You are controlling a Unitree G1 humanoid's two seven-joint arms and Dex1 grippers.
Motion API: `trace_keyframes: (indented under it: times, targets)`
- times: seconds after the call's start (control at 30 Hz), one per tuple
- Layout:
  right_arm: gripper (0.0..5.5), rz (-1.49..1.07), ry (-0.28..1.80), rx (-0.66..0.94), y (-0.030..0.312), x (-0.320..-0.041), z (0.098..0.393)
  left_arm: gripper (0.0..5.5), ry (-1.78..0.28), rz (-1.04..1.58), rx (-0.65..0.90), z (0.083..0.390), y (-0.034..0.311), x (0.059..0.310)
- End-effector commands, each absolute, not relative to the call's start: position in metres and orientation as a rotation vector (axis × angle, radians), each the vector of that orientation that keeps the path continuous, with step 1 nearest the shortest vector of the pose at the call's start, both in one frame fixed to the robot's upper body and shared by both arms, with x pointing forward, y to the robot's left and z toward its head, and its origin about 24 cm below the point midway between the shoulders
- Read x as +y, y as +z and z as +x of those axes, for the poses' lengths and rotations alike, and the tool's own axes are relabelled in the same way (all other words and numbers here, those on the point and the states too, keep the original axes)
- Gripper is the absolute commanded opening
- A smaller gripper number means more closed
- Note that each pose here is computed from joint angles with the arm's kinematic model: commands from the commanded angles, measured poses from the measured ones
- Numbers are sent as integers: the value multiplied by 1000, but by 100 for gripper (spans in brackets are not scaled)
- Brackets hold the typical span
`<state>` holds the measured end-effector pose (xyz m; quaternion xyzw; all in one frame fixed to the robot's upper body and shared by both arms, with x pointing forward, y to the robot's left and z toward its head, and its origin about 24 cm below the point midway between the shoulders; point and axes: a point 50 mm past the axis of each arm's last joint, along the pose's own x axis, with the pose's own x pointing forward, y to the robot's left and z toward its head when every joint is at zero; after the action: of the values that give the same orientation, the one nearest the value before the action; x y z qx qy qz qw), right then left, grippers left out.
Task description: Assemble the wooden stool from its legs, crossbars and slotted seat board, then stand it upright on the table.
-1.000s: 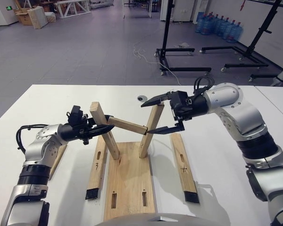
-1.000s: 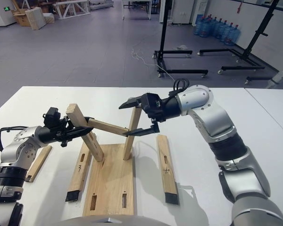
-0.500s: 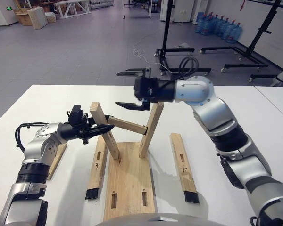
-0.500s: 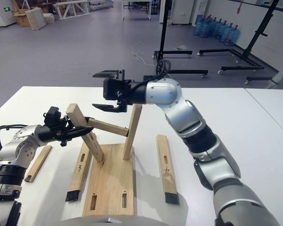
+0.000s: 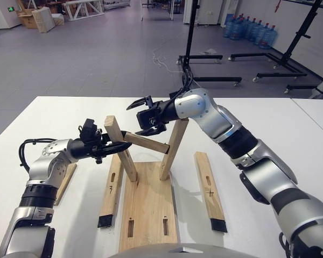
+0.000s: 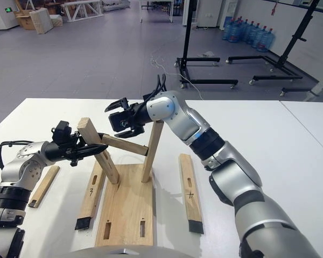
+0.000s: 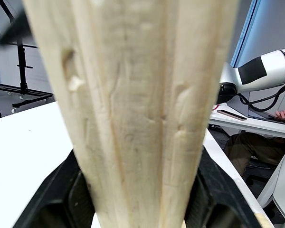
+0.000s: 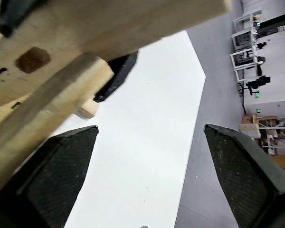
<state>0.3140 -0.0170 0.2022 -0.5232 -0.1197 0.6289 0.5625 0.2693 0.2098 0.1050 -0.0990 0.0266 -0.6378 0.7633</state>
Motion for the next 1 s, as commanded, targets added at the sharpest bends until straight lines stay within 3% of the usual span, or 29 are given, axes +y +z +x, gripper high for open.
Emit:
trace_keyframes:
  times: [0.03, 0.2, 0.53, 0.83, 1.0]
  targets:
    - [409, -1185, 1610, -263, 209, -13, 306, 201, -1348, -211, 295, 254, 65, 208]
    - [409, -1169, 1709, -209, 206, -16, 302, 201, -1346, -211, 298, 255, 65, 208]
    - [409, -1090, 1365, -456, 240, -15, 312, 201, -1352, -198, 307, 252, 63, 207]
    - [409, -946, 1119, -490, 260, -53, 297, 201, -1313, -155, 256, 246, 69, 205]
    - [409, -773, 911, -644, 273, -69, 293, 201, -1305, -163, 264, 240, 66, 203]
